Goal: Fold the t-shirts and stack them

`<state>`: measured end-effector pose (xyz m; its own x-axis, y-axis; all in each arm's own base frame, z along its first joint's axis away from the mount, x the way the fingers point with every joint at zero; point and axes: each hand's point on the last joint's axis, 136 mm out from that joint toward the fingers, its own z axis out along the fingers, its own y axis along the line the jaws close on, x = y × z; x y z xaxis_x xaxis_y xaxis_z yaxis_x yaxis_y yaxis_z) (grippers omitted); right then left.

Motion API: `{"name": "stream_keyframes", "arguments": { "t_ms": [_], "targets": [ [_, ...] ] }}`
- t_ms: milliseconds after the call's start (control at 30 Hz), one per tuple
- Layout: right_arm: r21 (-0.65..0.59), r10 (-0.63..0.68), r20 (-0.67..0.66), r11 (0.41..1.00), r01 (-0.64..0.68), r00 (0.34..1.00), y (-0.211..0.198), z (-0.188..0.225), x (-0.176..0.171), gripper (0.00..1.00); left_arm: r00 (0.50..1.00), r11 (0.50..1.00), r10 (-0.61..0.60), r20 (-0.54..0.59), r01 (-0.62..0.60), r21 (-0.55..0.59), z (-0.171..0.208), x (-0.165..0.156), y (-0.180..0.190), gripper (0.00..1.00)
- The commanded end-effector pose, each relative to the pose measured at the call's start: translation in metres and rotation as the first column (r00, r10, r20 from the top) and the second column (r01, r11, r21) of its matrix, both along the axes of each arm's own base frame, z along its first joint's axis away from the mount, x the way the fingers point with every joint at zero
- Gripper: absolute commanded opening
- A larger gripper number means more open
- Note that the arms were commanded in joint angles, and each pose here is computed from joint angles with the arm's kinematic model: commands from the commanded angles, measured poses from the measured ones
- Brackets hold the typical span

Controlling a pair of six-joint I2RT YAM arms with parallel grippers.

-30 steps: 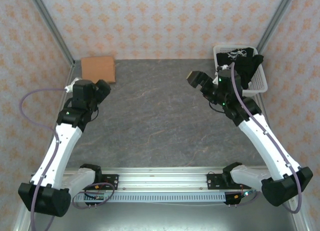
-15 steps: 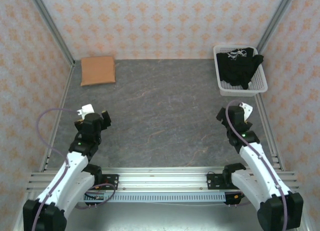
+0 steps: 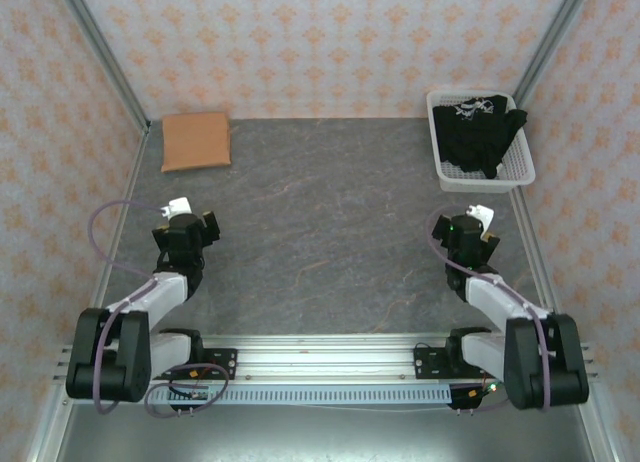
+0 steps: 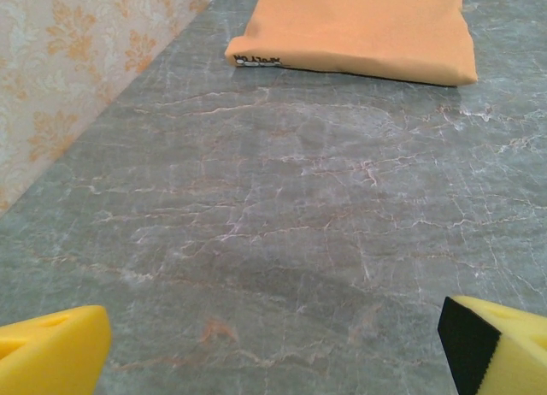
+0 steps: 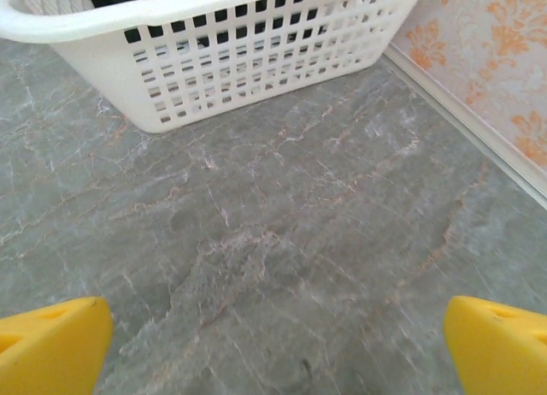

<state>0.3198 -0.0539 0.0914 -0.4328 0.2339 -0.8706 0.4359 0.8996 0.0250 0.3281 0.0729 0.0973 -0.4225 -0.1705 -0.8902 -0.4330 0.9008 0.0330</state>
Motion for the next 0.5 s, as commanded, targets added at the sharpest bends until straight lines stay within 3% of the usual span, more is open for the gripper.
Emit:
{"name": "stream_keyframes", "arguments": {
  "t_ms": [0,200,300,400,467],
  "targets": [
    [0.007,0.043,0.145,0.999,-0.045,0.988,0.004,0.028,0.033,0.99,0.990,0.999,-0.035,0.135,0.038,-0.019,0.025,0.030,-0.005,1.00],
    [0.006,0.101,0.140,0.995,-0.103,0.985,0.010,0.020,0.064,0.99,0.992,0.994,-0.106,0.066,0.108,-0.031,0.011,0.060,-0.016,1.00],
    [0.021,0.128,0.140,0.991,-0.132,0.982,0.013,0.002,0.070,0.99,0.980,0.985,-0.174,0.092,0.175,-0.004,0.011,0.059,-0.030,1.00],
    [0.022,0.185,0.130,0.982,-0.189,0.974,0.021,-0.003,0.072,0.99,0.972,0.984,-0.180,0.149,0.177,0.035,0.001,0.055,-0.034,1.00],
    [0.018,0.185,0.141,0.982,-0.189,0.973,0.021,-0.002,0.073,0.99,0.983,0.989,-0.145,0.111,0.143,0.026,0.000,0.058,-0.028,1.00]
  ]
}}
